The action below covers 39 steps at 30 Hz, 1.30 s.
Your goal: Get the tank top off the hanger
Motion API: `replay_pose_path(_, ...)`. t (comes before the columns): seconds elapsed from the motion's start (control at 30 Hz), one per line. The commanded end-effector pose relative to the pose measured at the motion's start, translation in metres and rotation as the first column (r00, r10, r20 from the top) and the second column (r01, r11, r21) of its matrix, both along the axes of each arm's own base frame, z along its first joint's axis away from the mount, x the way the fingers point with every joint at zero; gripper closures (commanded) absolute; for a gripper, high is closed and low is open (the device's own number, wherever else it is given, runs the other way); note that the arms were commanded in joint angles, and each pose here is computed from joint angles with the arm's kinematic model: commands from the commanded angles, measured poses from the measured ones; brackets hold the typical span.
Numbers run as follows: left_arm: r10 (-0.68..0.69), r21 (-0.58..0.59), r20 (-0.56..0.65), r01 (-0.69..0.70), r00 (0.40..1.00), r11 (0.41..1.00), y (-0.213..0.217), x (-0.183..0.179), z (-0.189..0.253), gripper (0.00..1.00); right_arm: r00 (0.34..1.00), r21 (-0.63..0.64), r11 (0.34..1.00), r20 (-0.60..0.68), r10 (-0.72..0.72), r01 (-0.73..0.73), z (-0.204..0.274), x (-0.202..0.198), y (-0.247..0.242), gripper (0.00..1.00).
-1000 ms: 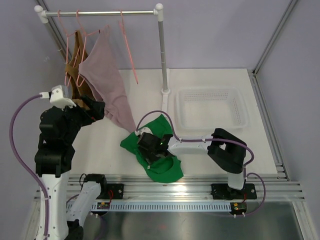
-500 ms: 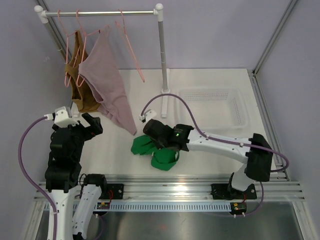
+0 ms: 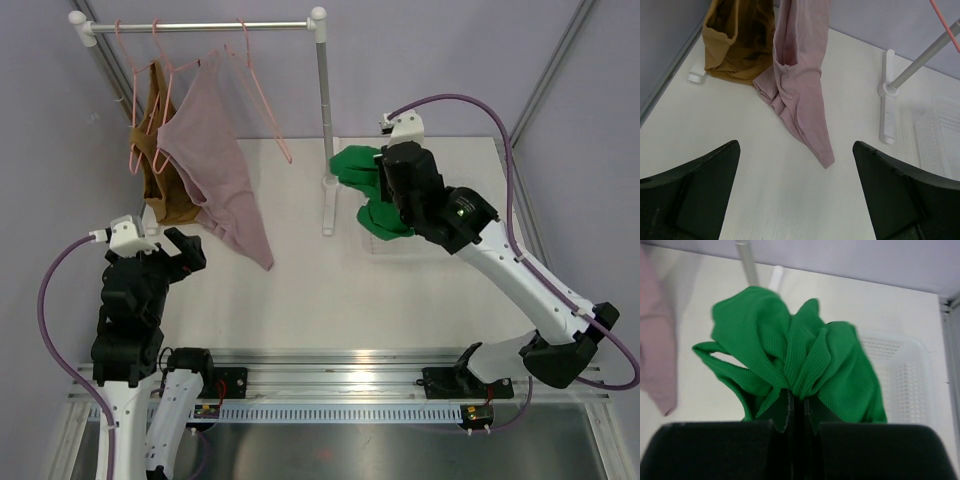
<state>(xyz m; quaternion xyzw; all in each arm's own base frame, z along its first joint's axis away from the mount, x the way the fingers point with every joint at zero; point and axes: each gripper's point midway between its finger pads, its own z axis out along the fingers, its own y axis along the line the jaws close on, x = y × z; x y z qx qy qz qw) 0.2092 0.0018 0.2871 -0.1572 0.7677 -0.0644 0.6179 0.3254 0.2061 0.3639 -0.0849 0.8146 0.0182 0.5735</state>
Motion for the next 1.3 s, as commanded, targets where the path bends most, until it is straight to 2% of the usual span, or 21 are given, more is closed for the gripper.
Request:
replay_pose_path(0.0,0.01,0.016,0.077,-0.011,0.997,1.0,0.003,0.002,0.017,0.01,0.995,-0.043,0.995,0.03,-0.091,0.093,-0.003,0.018,-0.036,1.0)
replay_pose_path(0.1,0.015,0.017,0.083,-0.016,0.996,1.0,0.004,0.001,0.018,0.01,0.988,-0.073,0.986,-0.034,-0.153,0.15,-0.035,0.042,-0.063,1.0)
replay_pose_path(0.27,0.016,0.017,0.08,-0.018,0.997,1.0,0.004,0.001,0.017,0.01,0.974,-0.218,0.961,-0.113,-0.197,0.169,-0.1,0.082,-0.09,1.0)
replay_pose_path(0.43,0.013,0.017,0.069,-0.014,0.997,1.0,0.004,0.003,0.016,0.01,0.947,-0.149,0.977,-0.258,-0.19,0.155,-0.162,0.115,-0.103,1.0)
replay_pose_path(0.53,0.014,0.016,0.062,-0.015,0.998,1.0,0.004,0.004,0.014,0.01,0.919,-0.16,0.973,-0.332,-0.211,0.166,-0.2,0.131,-0.109,1.0)
replay_pose_path(0.63,-0.001,0.013,0.059,0.001,0.998,1.0,0.001,0.006,0.015,0.01,0.879,-0.19,0.971,-0.426,-0.215,0.146,-0.241,0.129,-0.107,1.0)
replay_pose_path(0.67,-0.012,0.011,0.06,0.011,0.998,1.0,-0.001,0.006,0.02,0.01,0.868,-0.184,0.971,-0.443,-0.222,0.155,-0.247,0.126,-0.107,0.96)
replay_pose_path(0.7,-0.028,0.007,0.056,0.027,0.998,1.0,-0.004,0.007,0.023,0.01,0.861,-0.181,0.971,-0.458,-0.222,0.155,-0.252,0.124,-0.106,0.87)
replay_pose_path(0.73,-0.03,0.002,0.038,0.03,0.999,1.0,-0.005,0.005,0.024,0.01,0.86,-0.176,0.97,-0.455,-0.23,0.166,-0.252,0.119,-0.108,0.59)
replay_pose_path(0.77,-0.032,-0.003,0.025,0.032,0.999,0.999,-0.006,0.008,0.027,0.01,0.864,-0.163,0.97,-0.446,-0.234,0.179,-0.248,0.117,-0.108,0.49)
replay_pose_path(0.83,-0.041,-0.016,0.039,0.042,0.998,0.999,-0.008,0.004,0.051,0.01,0.877,-0.144,0.968,-0.411,-0.248,0.206,-0.228,0.113,-0.113,0.35)
replay_pose_path(0.9,-0.061,-0.017,0.047,0.062,0.997,0.998,-0.012,0.01,0.08,0.01,0.885,-0.129,0.965,-0.387,-0.26,0.227,-0.207,0.107,-0.116,0.01)
replay_pose_path(0.93,-0.067,-0.015,0.034,0.067,0.997,0.998,-0.012,0.014,0.087,0.01,0.901,-0.108,0.963,-0.339,-0.271,0.249,-0.18,0.105,-0.12,0.0)
replay_pose_path(1.0,-0.076,-0.002,0.008,0.076,0.997,0.997,-0.013,0.018,0.102,0.01,0.91,-0.09,0.963,-0.316,-0.268,0.253,-0.158,0.095,-0.123,0.0)
replay_pose_path(1.07,-0.08,0.015,-0.01,0.08,0.997,0.997,-0.013,0.031,0.126,0.01,0.928,-0.035,0.961,-0.254,-0.273,0.273,-0.123,0.081,-0.127,0.0)
replay_pose_path(1.1,-0.086,0.031,-0.05,0.088,0.995,0.996,-0.013,0.047,0.125,0.01,0.94,0.011,0.962,-0.215,-0.264,0.273,-0.104,0.069,-0.13,0.01)
replay_pose_path(1.13,-0.087,0.045,-0.009,0.087,0.996,0.995,-0.012,0.048,0.148,0.01,0.947,0.053,0.962,-0.198,-0.252,0.267,-0.094,0.063,-0.128,0.0)
replay_pose_path(1.17,-0.078,0.047,-0.015,0.079,0.997,0.996,-0.011,0.057,0.153,0.01,0.955,0.096,0.962,-0.181,-0.235,0.255,-0.086,0.057,-0.125,0.01)
replay_pose_path(1.2,-0.072,0.054,-0.022,0.073,0.997,0.996,-0.009,0.065,0.157,0.01,0.97,0.158,0.971,-0.194,-0.145,0.177,-0.087,0.048,-0.11,0.01)
replay_pose_path(1.23,-0.073,0.055,-0.072,0.077,0.995,0.996,-0.01,0.086,0.15,0.01,0.987,0.223,0.968,-0.142,-0.08,0.111,-0.067,0.034,-0.102,0.01)
replay_pose_path(1.27,-0.073,0.06,-0.032,0.075,0.997,0.995,-0.01,0.09,0.172,0.01,0.993,0.277,0.96,-0.121,0.0,0.033,-0.06,0.025,-0.089,0.01)
